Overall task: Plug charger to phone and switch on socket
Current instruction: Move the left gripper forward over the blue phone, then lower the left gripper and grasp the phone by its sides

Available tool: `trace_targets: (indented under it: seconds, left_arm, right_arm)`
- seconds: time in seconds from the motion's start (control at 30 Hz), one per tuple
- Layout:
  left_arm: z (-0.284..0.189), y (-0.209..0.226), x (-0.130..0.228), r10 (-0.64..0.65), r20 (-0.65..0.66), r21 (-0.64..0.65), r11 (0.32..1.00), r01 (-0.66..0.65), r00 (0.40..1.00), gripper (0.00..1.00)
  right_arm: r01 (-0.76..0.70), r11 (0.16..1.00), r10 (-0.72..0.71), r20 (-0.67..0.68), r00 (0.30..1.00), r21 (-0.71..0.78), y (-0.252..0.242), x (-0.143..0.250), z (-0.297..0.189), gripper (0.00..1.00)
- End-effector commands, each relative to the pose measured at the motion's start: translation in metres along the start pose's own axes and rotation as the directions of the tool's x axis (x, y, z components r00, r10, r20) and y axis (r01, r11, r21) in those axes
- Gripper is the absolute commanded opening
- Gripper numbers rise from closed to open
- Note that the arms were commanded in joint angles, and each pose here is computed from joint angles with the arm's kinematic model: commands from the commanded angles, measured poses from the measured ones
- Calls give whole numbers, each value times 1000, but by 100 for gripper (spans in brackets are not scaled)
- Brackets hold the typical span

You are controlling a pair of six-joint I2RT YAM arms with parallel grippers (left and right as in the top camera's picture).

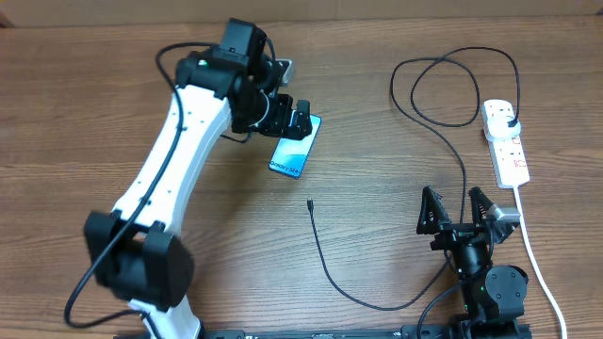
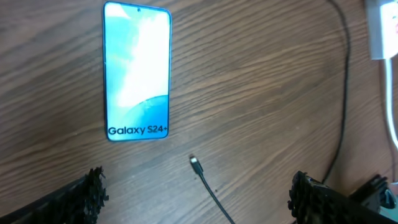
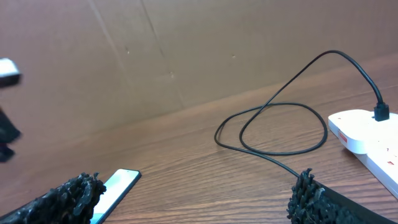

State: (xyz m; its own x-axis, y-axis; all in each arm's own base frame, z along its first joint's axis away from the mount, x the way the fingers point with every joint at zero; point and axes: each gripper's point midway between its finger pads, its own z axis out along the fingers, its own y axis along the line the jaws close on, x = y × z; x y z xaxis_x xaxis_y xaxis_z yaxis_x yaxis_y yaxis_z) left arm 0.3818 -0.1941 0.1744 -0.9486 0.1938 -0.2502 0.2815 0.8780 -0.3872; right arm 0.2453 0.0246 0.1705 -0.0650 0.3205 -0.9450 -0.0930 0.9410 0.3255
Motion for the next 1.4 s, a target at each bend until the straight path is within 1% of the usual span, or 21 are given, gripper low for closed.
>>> trace_targets:
  seconds: [0.0,0.2,0.4,0.53,0.7,0.8,1.07,1.37]
  left_arm:
    - [26,-1,-3,-9,-43,12,1000,9,999,100]
    - [69,15,5,-39,-134,-14,999,38,990,100]
    - [103,32,7,-74,-177,-43,997,68,981,100]
    - [112,42,3,-77,-163,-86,994,64,984,100]
    - [113,59,-11,-43,-96,-201,979,23,994,99]
    - [114,62,-20,-19,-60,-242,970,4,998,99]
    - [123,54,-37,26,3,-238,971,-25,1000,99]
    - [127,49,-44,52,33,-230,972,-43,998,100]
  right_arm:
    - [8,1000,-8,9,1000,2,-1,1,0,100]
    - [8,1000,-8,8,1000,2,-1,1,0,100]
    - [8,1000,-8,9,1000,2,-1,1,0,100]
    - [8,1000,-8,8,1000,2,-1,1,0,100]
    - [8,1000,-8,8,1000,2,-1,1,0,100]
    - [8,1000,-8,8,1000,2,-1,1,0,100]
    - [8,1000,-8,8,1000,2,-1,1,0,100]
    - [8,1000,-8,8,1000,2,-1,1,0,100]
